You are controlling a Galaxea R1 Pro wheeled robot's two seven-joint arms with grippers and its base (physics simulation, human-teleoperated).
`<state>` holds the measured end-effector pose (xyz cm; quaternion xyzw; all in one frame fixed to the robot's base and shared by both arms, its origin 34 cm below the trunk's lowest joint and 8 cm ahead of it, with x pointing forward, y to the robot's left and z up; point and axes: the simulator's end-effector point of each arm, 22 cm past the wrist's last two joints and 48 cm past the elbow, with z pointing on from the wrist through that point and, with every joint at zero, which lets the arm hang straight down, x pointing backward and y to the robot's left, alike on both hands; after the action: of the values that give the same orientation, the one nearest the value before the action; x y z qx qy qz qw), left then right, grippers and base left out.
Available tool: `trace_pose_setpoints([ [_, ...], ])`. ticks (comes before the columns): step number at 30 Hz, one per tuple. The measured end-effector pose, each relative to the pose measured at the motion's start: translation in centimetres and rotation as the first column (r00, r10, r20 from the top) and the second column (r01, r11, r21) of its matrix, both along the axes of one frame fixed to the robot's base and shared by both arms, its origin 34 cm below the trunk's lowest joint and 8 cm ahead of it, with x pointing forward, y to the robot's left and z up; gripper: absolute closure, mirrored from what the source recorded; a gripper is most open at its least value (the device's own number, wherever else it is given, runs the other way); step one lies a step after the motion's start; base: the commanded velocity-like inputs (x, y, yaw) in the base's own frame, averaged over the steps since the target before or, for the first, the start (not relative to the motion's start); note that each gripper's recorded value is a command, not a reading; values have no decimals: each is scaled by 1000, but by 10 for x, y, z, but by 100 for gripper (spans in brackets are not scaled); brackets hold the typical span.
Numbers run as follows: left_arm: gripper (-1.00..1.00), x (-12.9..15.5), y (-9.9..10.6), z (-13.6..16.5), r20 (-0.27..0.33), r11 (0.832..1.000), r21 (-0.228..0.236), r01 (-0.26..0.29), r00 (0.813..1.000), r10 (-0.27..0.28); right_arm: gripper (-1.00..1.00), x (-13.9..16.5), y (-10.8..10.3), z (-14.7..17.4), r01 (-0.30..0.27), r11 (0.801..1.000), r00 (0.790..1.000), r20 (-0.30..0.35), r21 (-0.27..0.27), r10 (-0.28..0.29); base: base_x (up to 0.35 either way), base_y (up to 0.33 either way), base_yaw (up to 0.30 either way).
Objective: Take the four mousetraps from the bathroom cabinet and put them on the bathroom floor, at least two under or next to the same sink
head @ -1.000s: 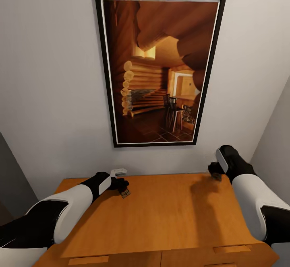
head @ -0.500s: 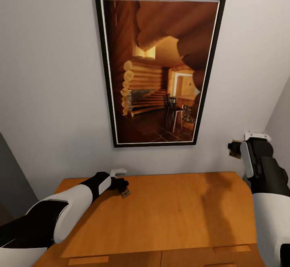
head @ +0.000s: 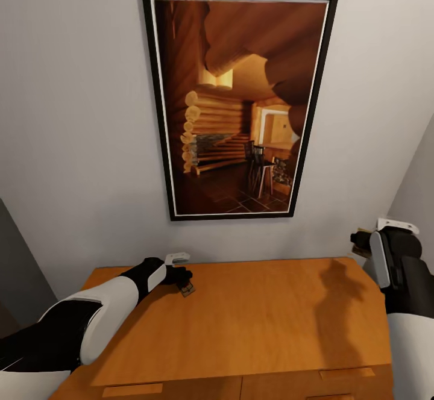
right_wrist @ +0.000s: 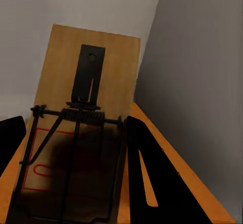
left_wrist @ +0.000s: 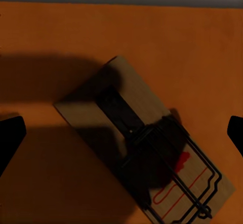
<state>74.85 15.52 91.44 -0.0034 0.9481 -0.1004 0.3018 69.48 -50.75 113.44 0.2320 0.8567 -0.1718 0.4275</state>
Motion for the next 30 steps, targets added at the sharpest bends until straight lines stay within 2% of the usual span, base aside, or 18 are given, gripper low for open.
trace_pose_setpoints([
  [3, -100, 0, 1, 0, 0, 1000, 0, -1, 1000, 1, 100, -13, 0, -26, -1, 1000, 999, -46, 1, 1, 0, 0, 0],
  [6, -100, 0, 1, 0, 0, 1000, 1, -2, 1000, 2, 100, -19, 1, -37, -8, 1000, 998, -63, 6, 8, 0, 0, 0],
  [21, -100, -6, -1, -6, -19, 1000, 2, 1, 1000, -1, 100, -20, 2, -42, -21, 1000, 997, -69, 14, 22, 0, 0, 0],
  [26, -100, -9, -13, -7, -24, 1000, -3, 10, 1000, -10, 100, -21, 1, -42, -19, 1000, 997, -69, 11, 20, 0, 0, 0],
  [29, -100, -10, -15, -8, -31, 1000, 29, -5, 999, 5, 100, -21, 1, -41, -19, 1000, 997, -70, 10, 20, 0, 0, 0],
  [30, -100, -12, -12, -10, -38, 998, 53, -18, 999, 20, 100, -21, 1, -41, -19, 1000, 997, -70, 10, 19, 0, 0, 0],
])
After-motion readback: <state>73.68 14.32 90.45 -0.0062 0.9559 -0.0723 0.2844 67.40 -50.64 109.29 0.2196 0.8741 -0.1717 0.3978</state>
